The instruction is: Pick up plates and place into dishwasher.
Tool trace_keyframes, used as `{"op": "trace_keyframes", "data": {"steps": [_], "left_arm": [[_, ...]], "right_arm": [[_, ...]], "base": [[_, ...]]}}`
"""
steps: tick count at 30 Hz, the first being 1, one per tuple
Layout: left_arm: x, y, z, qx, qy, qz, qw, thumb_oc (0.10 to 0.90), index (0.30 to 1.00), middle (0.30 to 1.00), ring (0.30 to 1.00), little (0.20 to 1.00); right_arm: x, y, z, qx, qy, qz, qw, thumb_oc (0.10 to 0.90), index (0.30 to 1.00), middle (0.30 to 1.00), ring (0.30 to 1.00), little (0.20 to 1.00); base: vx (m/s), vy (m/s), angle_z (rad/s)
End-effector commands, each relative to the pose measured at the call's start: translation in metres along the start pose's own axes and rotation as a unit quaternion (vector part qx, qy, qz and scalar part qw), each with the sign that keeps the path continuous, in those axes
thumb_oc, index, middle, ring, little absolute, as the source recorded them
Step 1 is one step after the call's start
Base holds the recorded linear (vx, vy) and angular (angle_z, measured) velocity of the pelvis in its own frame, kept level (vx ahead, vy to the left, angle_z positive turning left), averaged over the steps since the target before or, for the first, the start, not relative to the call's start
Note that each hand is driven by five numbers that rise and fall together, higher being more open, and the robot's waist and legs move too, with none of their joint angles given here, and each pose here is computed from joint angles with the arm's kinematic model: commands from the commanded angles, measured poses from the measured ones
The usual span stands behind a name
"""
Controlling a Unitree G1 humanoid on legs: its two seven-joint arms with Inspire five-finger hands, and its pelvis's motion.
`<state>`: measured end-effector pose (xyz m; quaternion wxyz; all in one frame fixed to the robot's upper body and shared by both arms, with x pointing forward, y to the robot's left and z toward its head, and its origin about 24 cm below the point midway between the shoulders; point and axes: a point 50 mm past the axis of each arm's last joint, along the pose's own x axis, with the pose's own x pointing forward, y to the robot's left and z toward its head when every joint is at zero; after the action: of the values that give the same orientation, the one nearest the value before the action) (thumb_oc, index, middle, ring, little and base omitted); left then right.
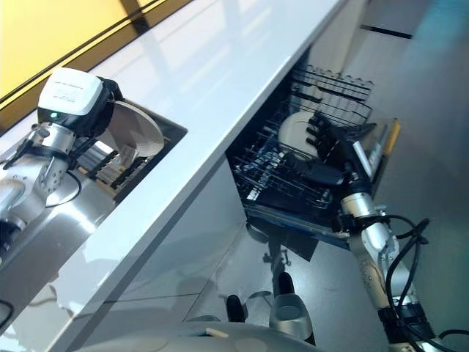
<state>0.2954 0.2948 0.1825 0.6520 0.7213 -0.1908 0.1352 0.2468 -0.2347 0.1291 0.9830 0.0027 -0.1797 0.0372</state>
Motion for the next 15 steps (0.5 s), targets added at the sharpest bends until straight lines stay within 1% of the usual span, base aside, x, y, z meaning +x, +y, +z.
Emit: {"op": "trace_keyframes", "data": {"steps": [1, 3, 7, 14, 15], "left_arm": [[0.017, 0.086, -0.016, -0.002, 0.008, 0.222, 0.975, 0.1, 0.3, 0.3, 0.3, 0.2], [0.009, 0.092, -0.01, -0.022, -0.004, 0.252, 0.967, 0.1, 0.3, 0.3, 0.3, 0.2], [0.001, 0.099, 0.003, -0.04, -0.037, 0.284, 0.957, 0.1, 0.3, 0.3, 0.3, 0.2], [-0.001, 0.108, 0.028, -0.089, -0.099, 0.32, 0.938, 0.1, 0.3, 0.3, 0.3, 0.2], [0.0, 0.109, 0.035, -0.101, -0.112, 0.324, 0.934, 0.1, 0.3, 0.3, 0.3, 0.2]], "right_arm": [[0.022, 0.01, 0.073, -0.043, -0.197, 0.041, 0.979, 0.8, 0.9, 0.9, 0.9, 0.9], [0.024, 0.011, 0.079, -0.057, -0.21, 0.044, 0.975, 0.8, 0.9, 0.9, 0.9, 0.9], [0.026, 0.016, 0.089, -0.079, -0.23, 0.056, 0.968, 0.8, 0.9, 0.9, 0.9, 0.9], [0.035, 0.038, 0.099, -0.084, -0.246, 0.13, 0.957, 0.8, 0.9, 0.9, 0.9, 0.9], [0.038, 0.046, 0.1, -0.082, -0.249, 0.149, 0.954, 0.8, 0.9, 0.9, 0.9, 0.9]], "base": [[-0.05, -0.132, 0.33], [-0.05, -0.137, 0.44], [-0.05, -0.146, 0.47], [-0.04, -0.154, 0.37], [-0.04, -0.149, 0.18]]}}
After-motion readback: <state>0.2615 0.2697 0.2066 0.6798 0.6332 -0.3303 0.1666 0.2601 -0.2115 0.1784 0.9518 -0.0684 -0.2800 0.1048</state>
